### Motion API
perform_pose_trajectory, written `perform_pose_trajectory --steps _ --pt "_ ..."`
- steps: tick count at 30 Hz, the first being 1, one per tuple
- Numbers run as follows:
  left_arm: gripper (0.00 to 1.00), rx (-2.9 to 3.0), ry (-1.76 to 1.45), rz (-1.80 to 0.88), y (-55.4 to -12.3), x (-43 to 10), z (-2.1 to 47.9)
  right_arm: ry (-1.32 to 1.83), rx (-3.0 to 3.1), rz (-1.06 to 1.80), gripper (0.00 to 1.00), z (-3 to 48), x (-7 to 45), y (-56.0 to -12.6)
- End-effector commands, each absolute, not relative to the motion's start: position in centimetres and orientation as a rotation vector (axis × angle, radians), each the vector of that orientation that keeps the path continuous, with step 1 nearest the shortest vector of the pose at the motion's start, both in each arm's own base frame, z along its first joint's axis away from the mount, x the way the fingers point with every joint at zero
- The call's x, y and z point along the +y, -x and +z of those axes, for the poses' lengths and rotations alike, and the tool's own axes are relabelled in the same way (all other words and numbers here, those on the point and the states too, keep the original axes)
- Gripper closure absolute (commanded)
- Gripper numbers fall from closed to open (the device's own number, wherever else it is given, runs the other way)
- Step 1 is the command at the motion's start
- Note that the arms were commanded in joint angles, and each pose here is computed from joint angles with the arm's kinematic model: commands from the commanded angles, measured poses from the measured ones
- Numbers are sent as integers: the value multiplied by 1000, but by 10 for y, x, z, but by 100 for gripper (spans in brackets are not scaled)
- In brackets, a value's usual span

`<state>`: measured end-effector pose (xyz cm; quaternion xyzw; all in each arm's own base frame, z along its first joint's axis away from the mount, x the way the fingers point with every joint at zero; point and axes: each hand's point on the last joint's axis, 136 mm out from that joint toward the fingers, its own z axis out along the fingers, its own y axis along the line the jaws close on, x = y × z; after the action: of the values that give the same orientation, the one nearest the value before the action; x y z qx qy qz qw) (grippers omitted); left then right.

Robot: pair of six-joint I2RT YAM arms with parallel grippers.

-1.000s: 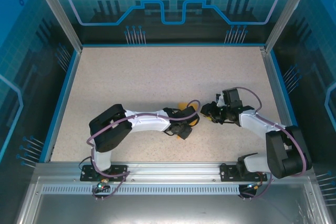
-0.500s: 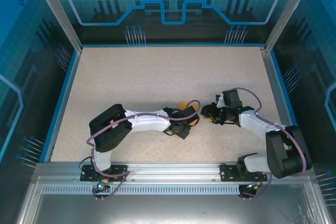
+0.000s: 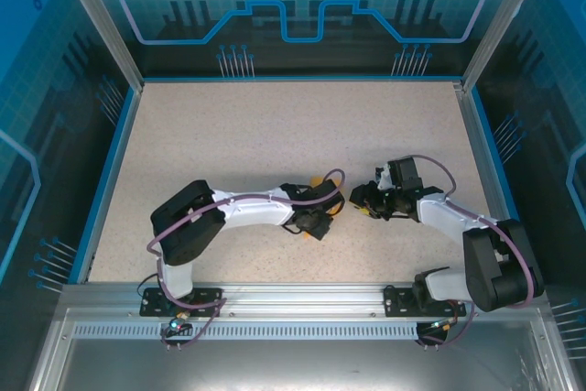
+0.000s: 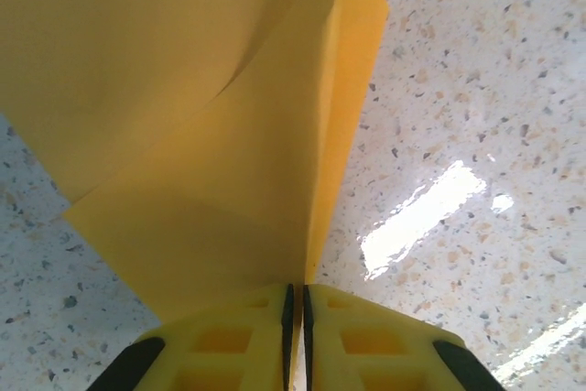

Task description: Fold a paper plane with a square sheet of paper (pick it up from the middle)

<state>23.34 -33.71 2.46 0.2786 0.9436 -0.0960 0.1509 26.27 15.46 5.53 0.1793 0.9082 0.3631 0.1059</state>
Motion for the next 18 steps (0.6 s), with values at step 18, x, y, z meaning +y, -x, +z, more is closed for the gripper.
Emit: perform_pose_trajectory --steps 18 --pt "90 2738 -662 -560 -230 -328 33 -373 2718 1188 64 58 216 -272"
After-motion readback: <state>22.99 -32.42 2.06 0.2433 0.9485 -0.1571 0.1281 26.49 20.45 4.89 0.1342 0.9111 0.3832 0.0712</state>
